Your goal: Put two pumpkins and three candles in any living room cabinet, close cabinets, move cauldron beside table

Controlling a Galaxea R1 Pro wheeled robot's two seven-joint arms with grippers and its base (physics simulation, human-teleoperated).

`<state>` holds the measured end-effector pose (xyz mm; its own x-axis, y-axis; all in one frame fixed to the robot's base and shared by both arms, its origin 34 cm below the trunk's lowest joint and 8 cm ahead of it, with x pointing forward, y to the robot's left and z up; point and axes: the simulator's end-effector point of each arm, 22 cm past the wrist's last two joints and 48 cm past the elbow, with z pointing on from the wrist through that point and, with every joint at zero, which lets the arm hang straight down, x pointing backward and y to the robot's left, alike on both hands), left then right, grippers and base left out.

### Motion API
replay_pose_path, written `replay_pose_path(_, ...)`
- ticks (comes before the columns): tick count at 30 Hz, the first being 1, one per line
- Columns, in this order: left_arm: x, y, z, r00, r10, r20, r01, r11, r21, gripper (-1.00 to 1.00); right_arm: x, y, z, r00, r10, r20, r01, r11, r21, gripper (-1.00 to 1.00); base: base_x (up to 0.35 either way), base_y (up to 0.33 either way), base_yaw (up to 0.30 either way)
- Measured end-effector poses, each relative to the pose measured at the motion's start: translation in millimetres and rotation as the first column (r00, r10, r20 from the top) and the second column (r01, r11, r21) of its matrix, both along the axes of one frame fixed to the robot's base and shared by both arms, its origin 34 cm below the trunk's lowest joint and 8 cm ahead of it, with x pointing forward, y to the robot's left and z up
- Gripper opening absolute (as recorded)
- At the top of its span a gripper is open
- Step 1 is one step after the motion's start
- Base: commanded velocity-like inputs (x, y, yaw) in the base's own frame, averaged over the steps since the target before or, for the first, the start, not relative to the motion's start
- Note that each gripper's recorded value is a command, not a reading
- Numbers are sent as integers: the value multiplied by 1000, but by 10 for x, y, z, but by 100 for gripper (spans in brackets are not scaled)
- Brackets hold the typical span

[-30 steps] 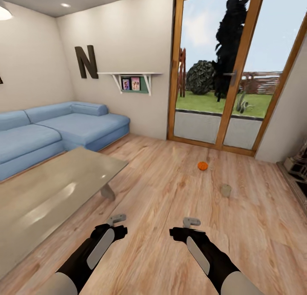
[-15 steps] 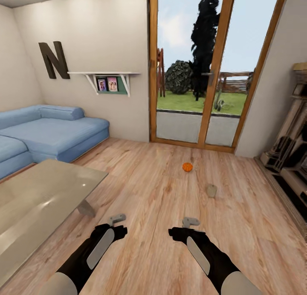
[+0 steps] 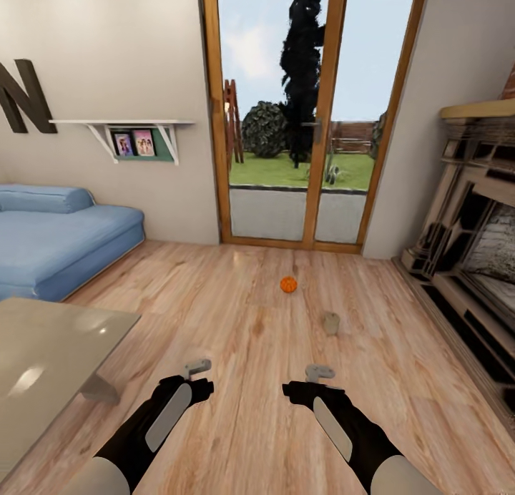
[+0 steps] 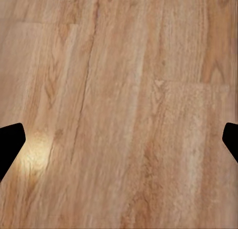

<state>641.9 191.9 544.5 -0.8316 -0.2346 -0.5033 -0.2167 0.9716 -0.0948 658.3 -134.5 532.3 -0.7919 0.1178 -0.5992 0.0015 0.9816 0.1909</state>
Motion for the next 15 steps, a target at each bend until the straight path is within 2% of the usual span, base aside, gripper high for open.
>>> replay_pose_path(9, 1, -5, 2, 1000, -1, 1, 1, 1000, 1, 100, 0, 0, 1, 1000, 1, 0, -1, 1000, -1, 100, 247, 223, -289)
replay_pose_path(12, 2, -6, 3, 1000, -2, 1, 2, 1000, 2, 100, 4, -2, 5, 1000, 3, 3, -3, 1000, -5, 100, 313, 91, -256)
replay_pose_path(15, 3, -9, 5, 1000, -1, 2, 1, 1000, 2, 100, 6, -2, 8, 1000, 8, 5, -8, 1000, -11, 100, 335, 21, -78)
